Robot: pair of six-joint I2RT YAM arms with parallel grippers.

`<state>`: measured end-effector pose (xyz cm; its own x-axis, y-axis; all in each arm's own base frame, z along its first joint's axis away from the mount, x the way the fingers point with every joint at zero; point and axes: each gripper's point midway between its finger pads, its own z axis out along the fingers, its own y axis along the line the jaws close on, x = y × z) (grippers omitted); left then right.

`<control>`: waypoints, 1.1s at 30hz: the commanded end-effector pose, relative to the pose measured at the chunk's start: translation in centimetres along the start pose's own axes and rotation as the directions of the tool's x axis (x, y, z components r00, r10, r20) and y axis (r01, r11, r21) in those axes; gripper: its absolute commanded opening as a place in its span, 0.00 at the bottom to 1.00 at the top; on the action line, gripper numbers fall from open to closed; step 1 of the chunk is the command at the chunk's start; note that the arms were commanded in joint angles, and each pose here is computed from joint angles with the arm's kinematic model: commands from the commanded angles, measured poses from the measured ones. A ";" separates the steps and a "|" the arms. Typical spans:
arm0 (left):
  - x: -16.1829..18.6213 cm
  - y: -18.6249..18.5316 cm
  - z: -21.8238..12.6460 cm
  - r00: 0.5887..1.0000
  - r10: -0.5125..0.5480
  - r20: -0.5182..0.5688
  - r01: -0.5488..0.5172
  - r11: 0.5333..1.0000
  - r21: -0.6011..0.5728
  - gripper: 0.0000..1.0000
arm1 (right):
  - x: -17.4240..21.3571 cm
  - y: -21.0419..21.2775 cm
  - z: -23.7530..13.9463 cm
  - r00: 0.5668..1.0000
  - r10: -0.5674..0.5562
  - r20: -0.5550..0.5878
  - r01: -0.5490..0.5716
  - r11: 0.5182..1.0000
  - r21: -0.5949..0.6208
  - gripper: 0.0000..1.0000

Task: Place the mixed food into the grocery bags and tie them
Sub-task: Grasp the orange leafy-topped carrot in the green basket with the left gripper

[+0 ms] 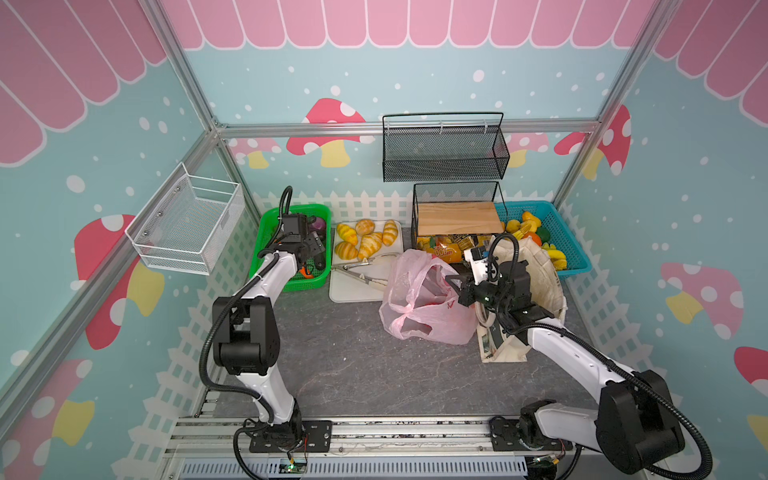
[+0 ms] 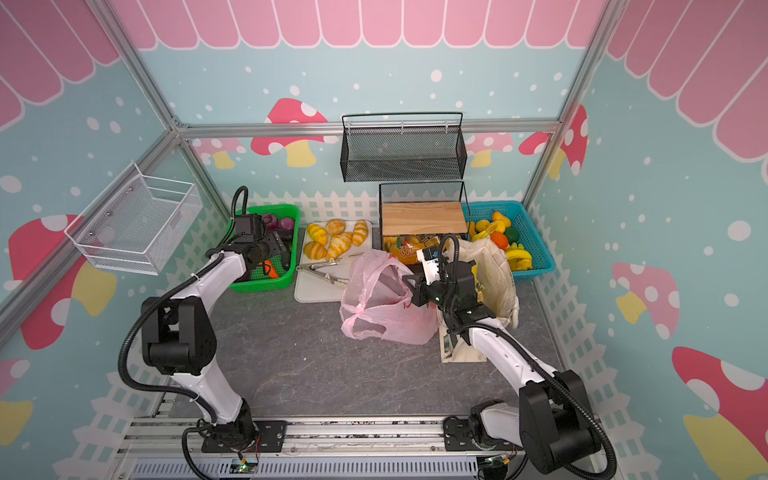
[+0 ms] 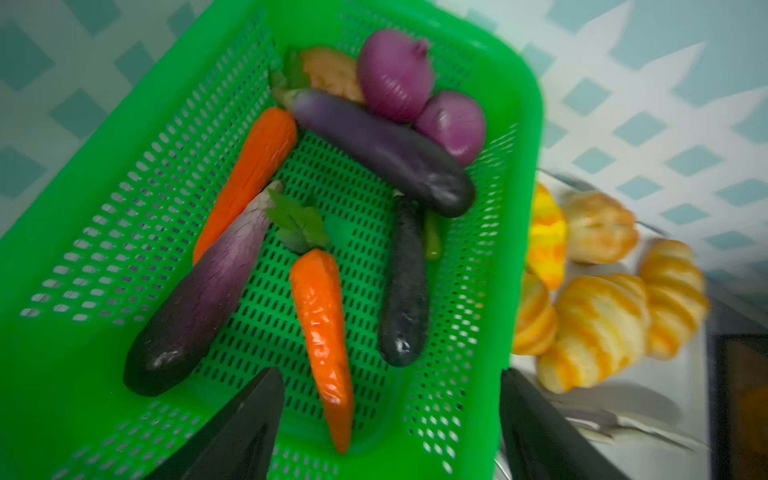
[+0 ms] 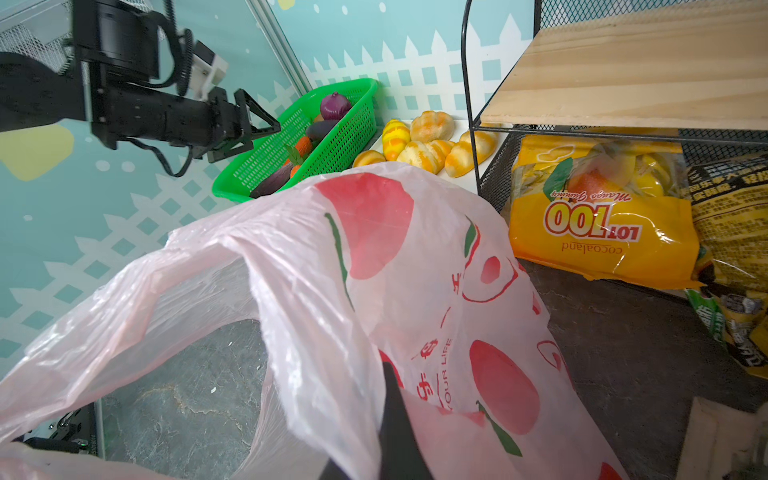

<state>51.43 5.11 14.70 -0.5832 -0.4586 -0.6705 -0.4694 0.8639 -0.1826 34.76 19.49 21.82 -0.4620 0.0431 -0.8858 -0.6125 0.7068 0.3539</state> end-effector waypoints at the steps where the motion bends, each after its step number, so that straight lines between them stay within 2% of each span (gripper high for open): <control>1: 2.1 2.3 2.5 0.990 0.020 -0.138 -0.032 0.996 -0.083 0.79 | 0.5 -0.2 -0.3 1.000 -0.021 0.001 0.021 1.000 -0.001 0.00; 9: 4.2 3.1 6.7 0.963 0.001 -0.269 -0.031 0.994 -0.107 0.71 | 0.7 -0.1 -0.3 1.000 -0.025 -0.003 0.025 1.000 -0.007 0.00; 18: 5.7 3.6 8.8 0.940 -0.010 -0.341 -0.031 0.993 -0.114 0.65 | 0.7 0.0 -0.5 0.999 -0.032 0.001 0.032 0.999 -0.007 0.00; 25: 7.0 4.1 10.0 0.925 0.003 -0.379 -0.051 0.992 -0.117 0.56 | 0.8 0.0 -0.5 0.999 -0.033 0.001 0.033 0.999 -0.008 0.00; 30: 7.0 4.3 10.2 0.924 0.007 -0.382 -0.058 0.991 -0.122 0.42 | 0.8 0.0 -0.4 0.999 -0.036 0.000 0.036 0.999 -0.009 0.00; 33: 5.8 3.9 9.5 0.936 0.005 -0.352 -0.048 0.992 -0.115 0.33 | 0.9 0.0 -0.3 0.999 -0.034 -0.004 0.034 0.999 -0.011 0.00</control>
<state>52.45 7.27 2.99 -0.7823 -0.4947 -0.3786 -0.5091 0.8579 -0.0690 34.54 19.56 21.63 -0.4484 0.0288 -0.8934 -0.6285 0.7005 0.3380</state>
